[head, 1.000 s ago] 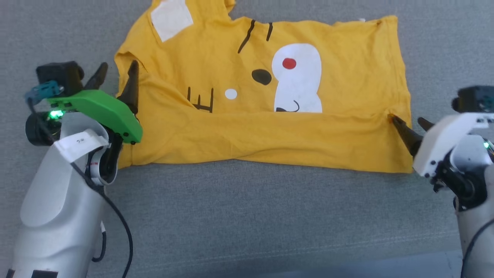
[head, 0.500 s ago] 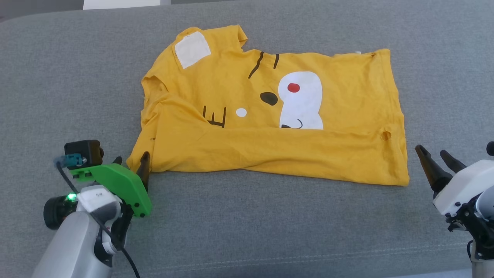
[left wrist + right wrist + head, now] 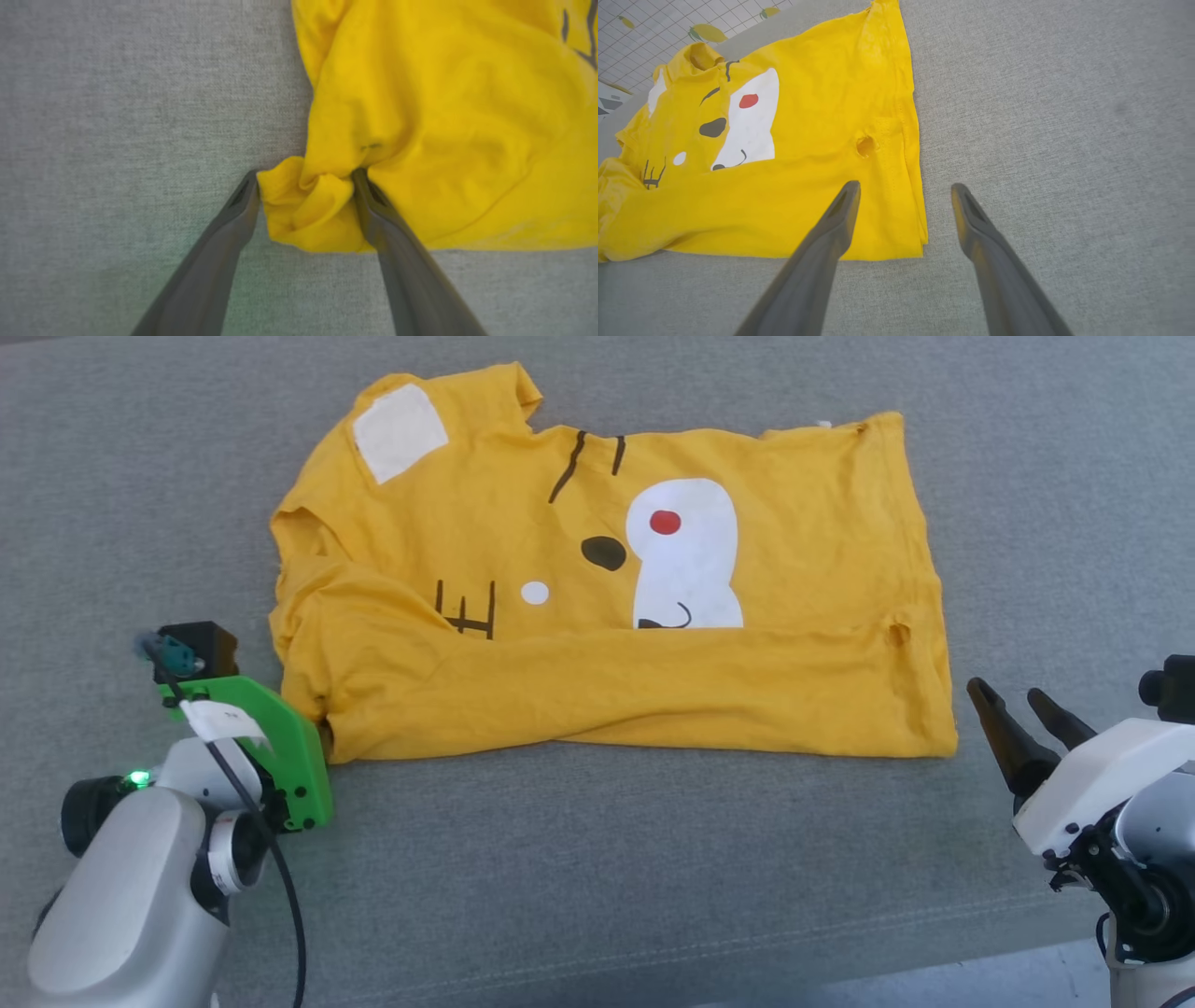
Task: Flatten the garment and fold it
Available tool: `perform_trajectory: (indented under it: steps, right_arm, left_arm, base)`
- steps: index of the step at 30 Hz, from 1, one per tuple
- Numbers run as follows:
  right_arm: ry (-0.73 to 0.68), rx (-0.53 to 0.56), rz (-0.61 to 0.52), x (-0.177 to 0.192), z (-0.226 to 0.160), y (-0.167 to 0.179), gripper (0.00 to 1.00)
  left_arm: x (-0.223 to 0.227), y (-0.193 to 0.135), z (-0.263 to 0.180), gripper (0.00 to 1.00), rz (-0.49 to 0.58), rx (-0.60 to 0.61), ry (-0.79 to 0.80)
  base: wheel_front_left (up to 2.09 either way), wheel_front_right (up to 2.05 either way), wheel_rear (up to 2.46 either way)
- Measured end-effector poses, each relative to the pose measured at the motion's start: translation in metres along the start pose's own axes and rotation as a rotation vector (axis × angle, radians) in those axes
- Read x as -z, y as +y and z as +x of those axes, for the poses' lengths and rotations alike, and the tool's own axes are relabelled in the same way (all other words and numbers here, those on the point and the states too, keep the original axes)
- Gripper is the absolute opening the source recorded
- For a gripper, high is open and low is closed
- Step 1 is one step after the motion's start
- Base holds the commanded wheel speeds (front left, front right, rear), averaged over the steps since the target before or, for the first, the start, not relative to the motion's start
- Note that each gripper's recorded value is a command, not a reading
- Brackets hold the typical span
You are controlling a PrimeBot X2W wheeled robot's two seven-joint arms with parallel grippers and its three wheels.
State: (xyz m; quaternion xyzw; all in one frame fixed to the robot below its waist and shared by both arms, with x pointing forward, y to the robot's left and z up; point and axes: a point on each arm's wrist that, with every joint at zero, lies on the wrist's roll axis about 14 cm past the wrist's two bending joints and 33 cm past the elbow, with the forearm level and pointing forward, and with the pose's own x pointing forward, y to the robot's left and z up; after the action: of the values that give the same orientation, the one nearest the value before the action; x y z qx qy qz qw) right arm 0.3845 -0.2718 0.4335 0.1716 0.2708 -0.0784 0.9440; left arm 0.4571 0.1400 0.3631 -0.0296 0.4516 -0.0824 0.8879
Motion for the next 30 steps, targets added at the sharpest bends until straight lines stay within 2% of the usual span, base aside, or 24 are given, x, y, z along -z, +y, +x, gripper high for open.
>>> perform_trajectory:
  steps: [1,6,7,12,17,21,23,24,25,30]
  right_arm:
    - [0.004,0.012,-0.011,0.001,-0.001,-0.003,1.0]
    - [0.061,0.083,-0.093,0.009,-0.004,-0.02,1.0]
    - [0.179,0.097,-0.159,0.027,0.004,-0.016,1.0]
    - [0.23,0.098,-0.219,0.029,0.023,-0.009,1.0]
    - [0.355,0.087,-0.26,0.053,0.037,-0.004,1.0]
    - [0.408,0.072,-0.306,0.058,0.042,-0.002,1.0]
    - [0.418,0.063,-0.308,0.058,0.043,-0.002,0.37]
    - [0.42,0.056,-0.302,0.058,0.043,-0.001,0.1]
    - [0.421,0.049,-0.301,0.058,0.043,0.0,0.0]
    - [0.348,0.013,-0.273,0.04,0.038,0.006,0.0]
  left_arm:
    - [-0.001,-0.001,0.002,0.0,-0.004,0.003,0.0]
    - [-0.008,-0.007,0.006,0.0,-0.063,0.048,-0.035]
    - [-0.018,-0.01,-0.004,0.0,-0.112,0.072,-0.133]
    - [-0.021,-0.012,-0.01,0.0,-0.125,0.082,-0.163]
    - [-0.02,-0.011,-0.012,0.0,-0.131,0.082,-0.17]
    - [-0.018,-0.008,-0.012,0.0,-0.141,0.075,-0.174]
    - [-0.019,-0.008,-0.012,0.0,-0.148,0.075,-0.18]
    - [-0.019,-0.008,-0.013,0.0,-0.151,0.075,-0.181]
    - [-0.019,-0.008,-0.013,0.0,-0.155,0.075,-0.184]
    - [-0.024,-0.003,-0.024,0.0,-0.217,0.078,-0.23]
  base:
    - [0.0,0.0,0.0]
    - [0.0,0.0,0.0]
    - [0.0,0.0,0.0]
    - [0.0,0.0,0.0]
    - [0.0,0.0,0.0]
    - [0.0,0.0,0.0]
    - [0.0,0.0,0.0]
    - [0.0,0.0,0.0]
    - [0.0,0.0,0.0]
    - [0.0,0.0,0.0]
